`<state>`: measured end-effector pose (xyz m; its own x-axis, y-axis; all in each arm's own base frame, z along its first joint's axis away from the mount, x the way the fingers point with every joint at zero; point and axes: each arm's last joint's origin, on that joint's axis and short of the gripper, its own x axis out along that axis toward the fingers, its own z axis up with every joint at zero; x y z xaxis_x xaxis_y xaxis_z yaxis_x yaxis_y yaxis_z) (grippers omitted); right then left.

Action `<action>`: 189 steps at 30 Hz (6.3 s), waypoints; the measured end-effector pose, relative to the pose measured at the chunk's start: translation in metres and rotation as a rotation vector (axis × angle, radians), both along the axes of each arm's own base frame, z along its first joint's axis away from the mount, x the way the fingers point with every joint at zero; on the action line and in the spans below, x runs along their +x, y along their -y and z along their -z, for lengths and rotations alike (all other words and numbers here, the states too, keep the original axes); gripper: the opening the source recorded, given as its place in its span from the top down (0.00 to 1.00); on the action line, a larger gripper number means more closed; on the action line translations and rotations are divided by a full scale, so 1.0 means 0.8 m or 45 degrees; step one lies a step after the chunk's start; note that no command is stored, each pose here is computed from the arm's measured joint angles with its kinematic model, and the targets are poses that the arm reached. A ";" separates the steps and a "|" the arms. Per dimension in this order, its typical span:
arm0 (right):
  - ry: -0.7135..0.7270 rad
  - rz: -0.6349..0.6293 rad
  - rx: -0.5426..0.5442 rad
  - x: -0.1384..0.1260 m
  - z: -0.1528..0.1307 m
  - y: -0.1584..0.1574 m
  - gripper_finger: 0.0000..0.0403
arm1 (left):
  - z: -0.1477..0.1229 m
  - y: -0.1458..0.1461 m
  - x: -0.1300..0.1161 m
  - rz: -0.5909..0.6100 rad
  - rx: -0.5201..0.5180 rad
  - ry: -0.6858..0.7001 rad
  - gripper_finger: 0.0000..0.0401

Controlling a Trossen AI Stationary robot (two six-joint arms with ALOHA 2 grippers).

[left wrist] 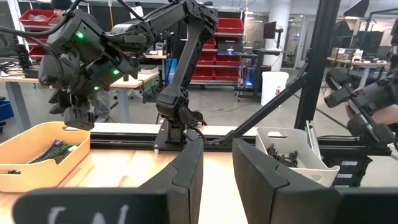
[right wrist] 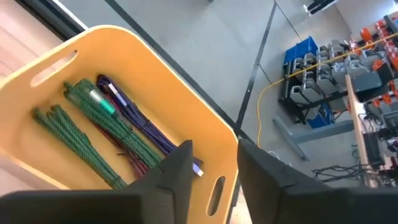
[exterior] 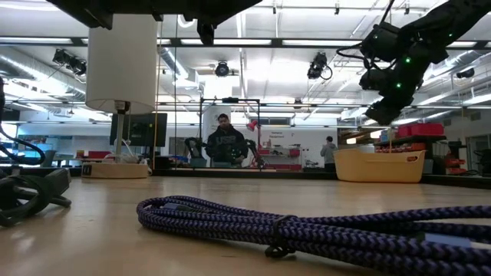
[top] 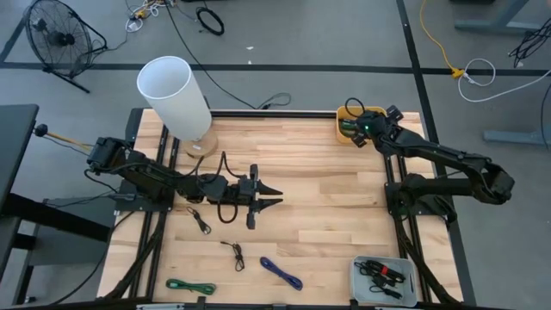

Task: Pick & Place USB Port
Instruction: Put the black USB cable into the gray bin

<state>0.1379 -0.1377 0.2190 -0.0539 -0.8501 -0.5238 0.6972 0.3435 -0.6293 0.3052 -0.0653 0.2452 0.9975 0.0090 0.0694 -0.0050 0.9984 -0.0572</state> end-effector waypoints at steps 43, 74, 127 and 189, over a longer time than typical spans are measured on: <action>1.038 -1.657 0.974 0.085 -0.081 -0.207 0.64 | 0.055 0.050 -0.162 0.278 -0.183 -1.671 0.80; 1.037 -1.796 0.954 0.083 -0.086 -0.234 0.64 | 0.113 0.058 -0.158 0.266 0.223 -2.032 0.66; 1.092 -1.627 0.767 0.084 -0.056 -0.228 0.64 | -0.073 0.084 -0.001 -0.411 0.362 -0.717 0.96; 1.288 -1.618 0.218 0.109 -0.079 -0.225 1.00 | -0.074 0.000 0.099 0.010 0.111 -0.271 0.86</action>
<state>0.2252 0.0420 0.2821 1.0000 -0.0085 0.0038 0.0086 0.9999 -0.0141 0.3842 -0.0651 0.3041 0.9898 0.0042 -0.1425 0.0002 0.9995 0.0304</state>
